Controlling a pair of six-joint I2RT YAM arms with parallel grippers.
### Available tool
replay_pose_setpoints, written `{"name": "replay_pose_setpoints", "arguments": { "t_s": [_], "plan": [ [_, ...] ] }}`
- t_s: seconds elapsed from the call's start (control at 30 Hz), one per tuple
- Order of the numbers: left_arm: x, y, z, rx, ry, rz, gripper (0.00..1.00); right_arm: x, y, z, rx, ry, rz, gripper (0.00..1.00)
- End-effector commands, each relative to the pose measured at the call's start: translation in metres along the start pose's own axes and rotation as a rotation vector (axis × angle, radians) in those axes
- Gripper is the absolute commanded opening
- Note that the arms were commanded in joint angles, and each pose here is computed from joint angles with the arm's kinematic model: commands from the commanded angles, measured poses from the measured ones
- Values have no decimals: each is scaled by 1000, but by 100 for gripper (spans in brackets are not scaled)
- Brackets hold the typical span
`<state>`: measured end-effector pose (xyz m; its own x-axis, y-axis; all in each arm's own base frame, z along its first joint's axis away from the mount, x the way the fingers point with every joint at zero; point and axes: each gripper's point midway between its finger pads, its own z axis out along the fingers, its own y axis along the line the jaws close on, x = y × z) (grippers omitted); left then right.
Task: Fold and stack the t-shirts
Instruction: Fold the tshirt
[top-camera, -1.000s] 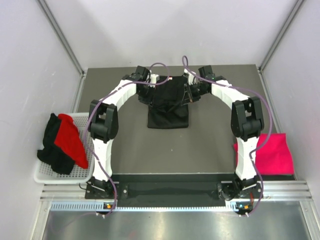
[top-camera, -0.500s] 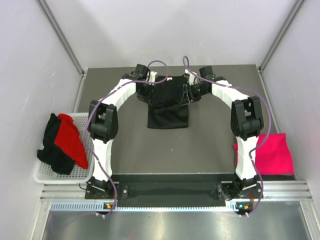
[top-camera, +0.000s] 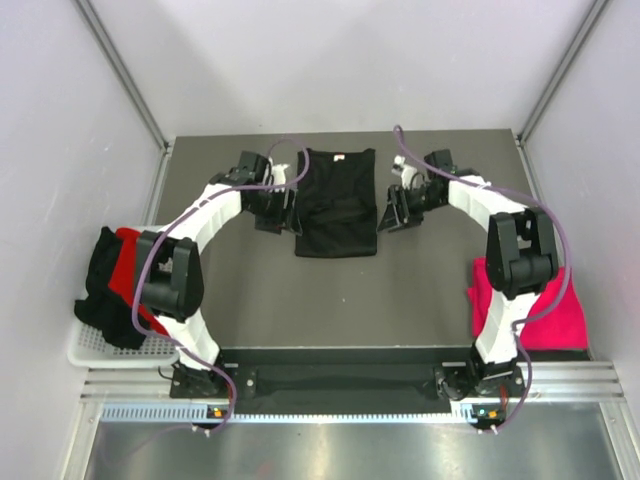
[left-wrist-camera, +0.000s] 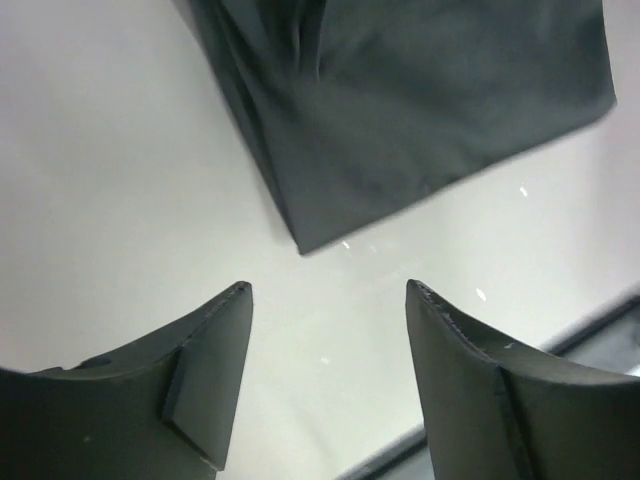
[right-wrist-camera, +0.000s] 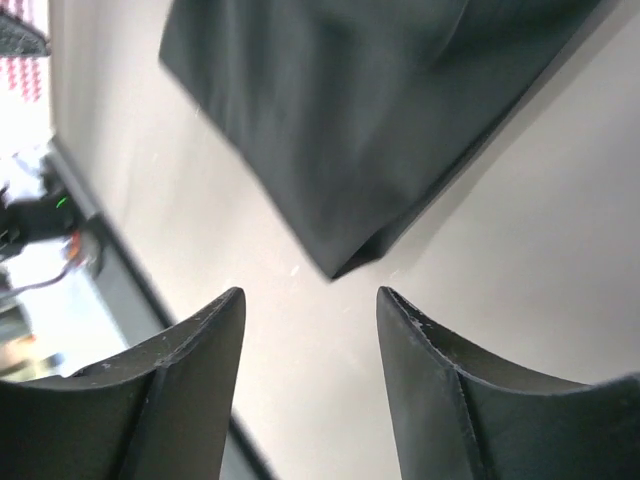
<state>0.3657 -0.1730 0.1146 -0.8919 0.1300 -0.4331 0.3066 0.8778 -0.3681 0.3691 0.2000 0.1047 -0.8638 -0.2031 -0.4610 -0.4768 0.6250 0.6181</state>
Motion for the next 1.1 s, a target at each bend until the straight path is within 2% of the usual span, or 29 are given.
{"name": "replay_pose_setpoints", "arguments": {
  "t_s": [0.0,0.47,1.07],
  "plan": [
    [15,-19,3,192,28,-122,68,20,17,3,-124,28,76,56],
    [37,-9,34,277,146,-314,65,45,22,22,-239,80,288,58],
    [57,2,56,249,224,-377,62,71,10,42,-235,150,380,58]
  ]
}}
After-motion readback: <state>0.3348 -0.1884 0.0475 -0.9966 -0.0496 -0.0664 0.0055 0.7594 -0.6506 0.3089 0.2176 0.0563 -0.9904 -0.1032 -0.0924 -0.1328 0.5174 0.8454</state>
